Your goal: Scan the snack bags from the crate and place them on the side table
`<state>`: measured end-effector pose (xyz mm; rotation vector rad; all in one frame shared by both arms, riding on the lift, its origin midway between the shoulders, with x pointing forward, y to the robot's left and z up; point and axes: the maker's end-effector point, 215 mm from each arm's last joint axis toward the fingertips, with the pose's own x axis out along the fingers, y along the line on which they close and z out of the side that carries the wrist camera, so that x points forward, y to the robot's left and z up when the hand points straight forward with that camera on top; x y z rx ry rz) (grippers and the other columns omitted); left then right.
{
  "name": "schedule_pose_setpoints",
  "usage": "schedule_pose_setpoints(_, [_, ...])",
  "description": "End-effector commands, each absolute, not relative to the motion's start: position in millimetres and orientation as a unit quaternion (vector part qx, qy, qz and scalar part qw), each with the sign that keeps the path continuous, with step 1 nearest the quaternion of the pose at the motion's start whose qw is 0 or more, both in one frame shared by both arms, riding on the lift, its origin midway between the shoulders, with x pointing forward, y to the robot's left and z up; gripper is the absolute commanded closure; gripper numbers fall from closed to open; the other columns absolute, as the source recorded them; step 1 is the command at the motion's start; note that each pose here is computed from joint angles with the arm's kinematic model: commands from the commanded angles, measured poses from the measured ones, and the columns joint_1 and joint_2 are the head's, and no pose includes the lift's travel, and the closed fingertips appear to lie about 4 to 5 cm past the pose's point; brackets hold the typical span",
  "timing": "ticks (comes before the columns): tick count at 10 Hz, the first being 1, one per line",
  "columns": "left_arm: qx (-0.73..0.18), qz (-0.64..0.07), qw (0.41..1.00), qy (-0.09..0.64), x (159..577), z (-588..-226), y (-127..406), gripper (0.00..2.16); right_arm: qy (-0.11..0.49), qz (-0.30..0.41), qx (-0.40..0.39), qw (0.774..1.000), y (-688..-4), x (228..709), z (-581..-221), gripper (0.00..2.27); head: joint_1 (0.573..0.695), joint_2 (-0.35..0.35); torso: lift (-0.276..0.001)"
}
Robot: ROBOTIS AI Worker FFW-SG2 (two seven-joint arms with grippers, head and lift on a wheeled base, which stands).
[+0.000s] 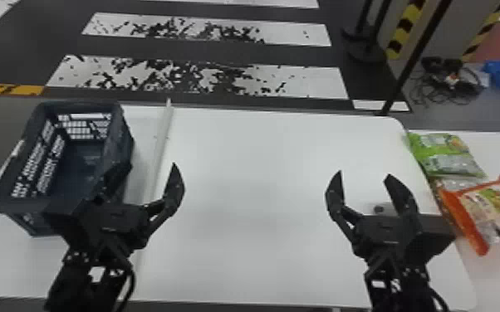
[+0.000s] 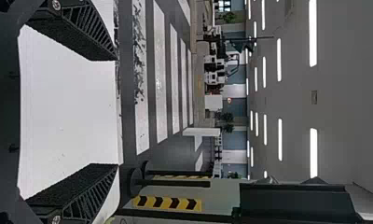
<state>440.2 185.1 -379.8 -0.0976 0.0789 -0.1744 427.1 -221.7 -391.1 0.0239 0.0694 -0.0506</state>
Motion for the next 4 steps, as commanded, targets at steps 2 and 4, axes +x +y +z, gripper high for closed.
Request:
schedule_pose_setpoints(2, [-0.05, -0.088, 0.994, 0.039, 439.6, -379.6, 184.2, 0.08, 0.034, -0.025, 0.012, 0.999, -221.7, 426.6, -390.6, 0.07, 0.695, -0.048, -0.05])
schedule_pose_setpoints(4, [-0.049, -0.088, 0.994, 0.039, 439.6, -379.7, 184.2, 0.08, 0.034, -0.025, 0.012, 0.999, -221.7, 426.6, -390.6, 0.07, 0.695, -0.049, -0.05])
